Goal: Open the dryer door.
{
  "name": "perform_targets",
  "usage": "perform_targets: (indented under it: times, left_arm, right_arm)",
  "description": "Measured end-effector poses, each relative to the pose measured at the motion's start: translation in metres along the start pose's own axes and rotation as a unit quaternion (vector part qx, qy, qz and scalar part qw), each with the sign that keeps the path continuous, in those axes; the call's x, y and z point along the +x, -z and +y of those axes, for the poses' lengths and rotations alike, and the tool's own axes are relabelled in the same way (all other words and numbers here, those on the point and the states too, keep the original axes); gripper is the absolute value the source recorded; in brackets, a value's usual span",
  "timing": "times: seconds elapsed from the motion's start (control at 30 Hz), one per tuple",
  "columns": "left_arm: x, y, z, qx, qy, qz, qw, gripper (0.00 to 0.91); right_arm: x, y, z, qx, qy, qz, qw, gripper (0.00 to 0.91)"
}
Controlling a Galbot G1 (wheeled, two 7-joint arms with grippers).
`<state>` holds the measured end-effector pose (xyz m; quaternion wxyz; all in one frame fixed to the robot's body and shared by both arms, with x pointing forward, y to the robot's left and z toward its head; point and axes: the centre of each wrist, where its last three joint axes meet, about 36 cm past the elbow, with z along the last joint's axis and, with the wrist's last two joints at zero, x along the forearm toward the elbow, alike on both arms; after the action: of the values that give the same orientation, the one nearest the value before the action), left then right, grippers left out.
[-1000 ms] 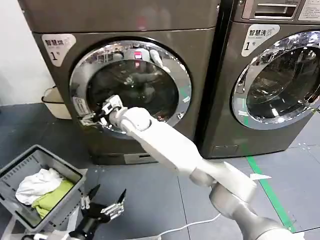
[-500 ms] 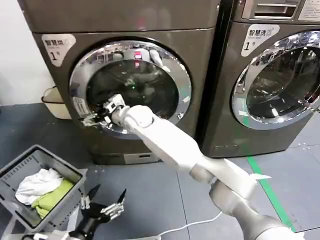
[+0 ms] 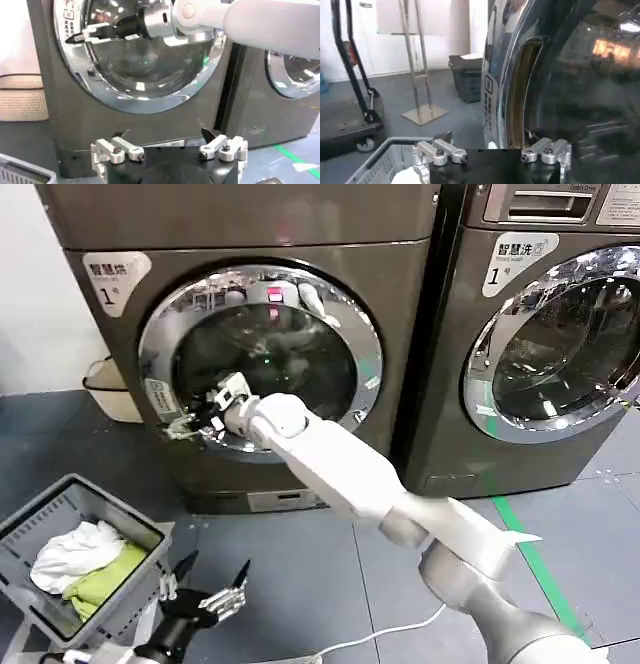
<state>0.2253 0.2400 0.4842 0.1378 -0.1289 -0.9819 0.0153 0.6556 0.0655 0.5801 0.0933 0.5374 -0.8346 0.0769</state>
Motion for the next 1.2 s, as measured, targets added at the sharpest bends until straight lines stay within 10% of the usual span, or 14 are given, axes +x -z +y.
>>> perform_targets:
  times: [1.2]
  left_arm:
    - [0.001, -0.001, 0.012, -0.001, 0.019, 0.000, 1.000, 0.907]
  right_arm:
    - [-0.005, 0.024, 0.053, -0.006, 0.139, -0.016, 0.990, 0.907]
